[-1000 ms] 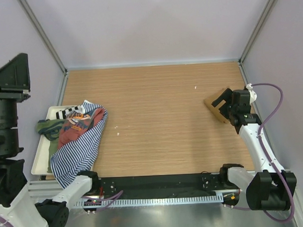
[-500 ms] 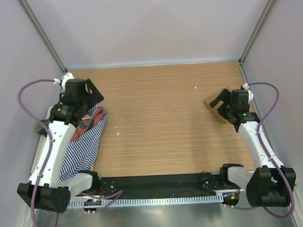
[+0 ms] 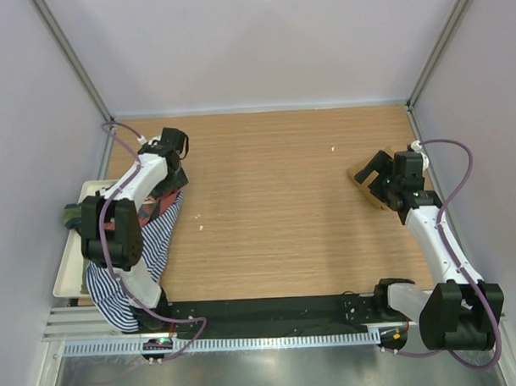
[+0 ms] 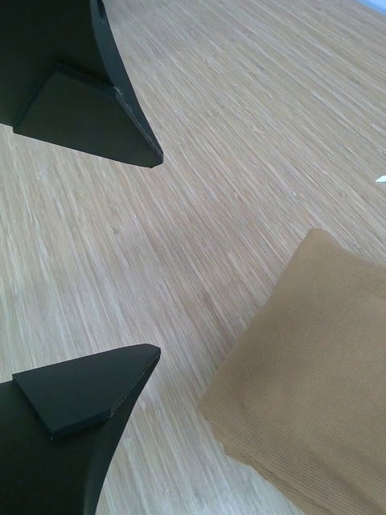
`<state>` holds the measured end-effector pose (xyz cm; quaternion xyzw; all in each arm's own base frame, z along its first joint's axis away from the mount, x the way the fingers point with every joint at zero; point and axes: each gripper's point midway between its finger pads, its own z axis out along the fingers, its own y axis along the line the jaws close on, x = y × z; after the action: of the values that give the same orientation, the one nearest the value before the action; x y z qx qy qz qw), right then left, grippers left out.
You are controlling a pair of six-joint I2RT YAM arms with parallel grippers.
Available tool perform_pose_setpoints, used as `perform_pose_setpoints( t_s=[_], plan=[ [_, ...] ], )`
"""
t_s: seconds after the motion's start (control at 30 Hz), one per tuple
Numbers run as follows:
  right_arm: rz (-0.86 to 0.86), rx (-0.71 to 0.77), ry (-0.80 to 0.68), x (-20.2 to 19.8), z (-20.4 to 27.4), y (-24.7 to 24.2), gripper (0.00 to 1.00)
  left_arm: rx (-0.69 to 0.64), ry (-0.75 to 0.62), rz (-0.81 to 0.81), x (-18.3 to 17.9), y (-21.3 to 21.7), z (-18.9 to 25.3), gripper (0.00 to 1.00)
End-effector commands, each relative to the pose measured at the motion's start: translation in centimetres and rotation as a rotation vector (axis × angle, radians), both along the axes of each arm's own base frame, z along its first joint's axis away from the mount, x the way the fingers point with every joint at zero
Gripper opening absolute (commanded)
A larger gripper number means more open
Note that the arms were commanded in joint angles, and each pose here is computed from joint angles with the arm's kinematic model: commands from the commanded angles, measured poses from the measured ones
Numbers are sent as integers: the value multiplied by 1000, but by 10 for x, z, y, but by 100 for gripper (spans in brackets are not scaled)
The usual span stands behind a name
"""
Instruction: Fold and stack the tank tops
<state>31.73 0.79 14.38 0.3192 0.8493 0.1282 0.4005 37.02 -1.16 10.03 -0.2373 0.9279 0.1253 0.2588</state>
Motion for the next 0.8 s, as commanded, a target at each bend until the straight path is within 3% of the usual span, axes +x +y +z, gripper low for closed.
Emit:
perform_pose_setpoints(
  t_s=[0.0,0.07,0.1,0.13,0.17,0.27,0.47,0.57,0.67,0.77],
  plan=[
    [28,-13,-60,7,17,3,98,71,-1,39,7,13,10,56],
    [26,-19,-64,8,19,2,98,83,-55,50,0,17,27,36],
    [29,-17,-66,8,20,2,99,90,-88,59,-2,19,37,15],
    [31,-13,-69,9,20,3,98,112,-131,79,-7,25,54,4],
    [32,-7,-69,10,20,4,98,108,-209,88,-15,29,86,0],
    [41,5,-61,12,18,6,98,131,-367,135,-33,42,154,0],
    [47,10,-64,14,19,8,98,29,-894,221,-100,62,331,0],
    [52,12,-68,14,21,9,98,82,-1074,308,-131,85,405,0],
    [58,25,-65,14,19,11,98,186,-1077,356,-135,100,441,0],
    [73,46,-57,14,13,16,98,275,-999,422,-134,111,434,0]
  ],
)
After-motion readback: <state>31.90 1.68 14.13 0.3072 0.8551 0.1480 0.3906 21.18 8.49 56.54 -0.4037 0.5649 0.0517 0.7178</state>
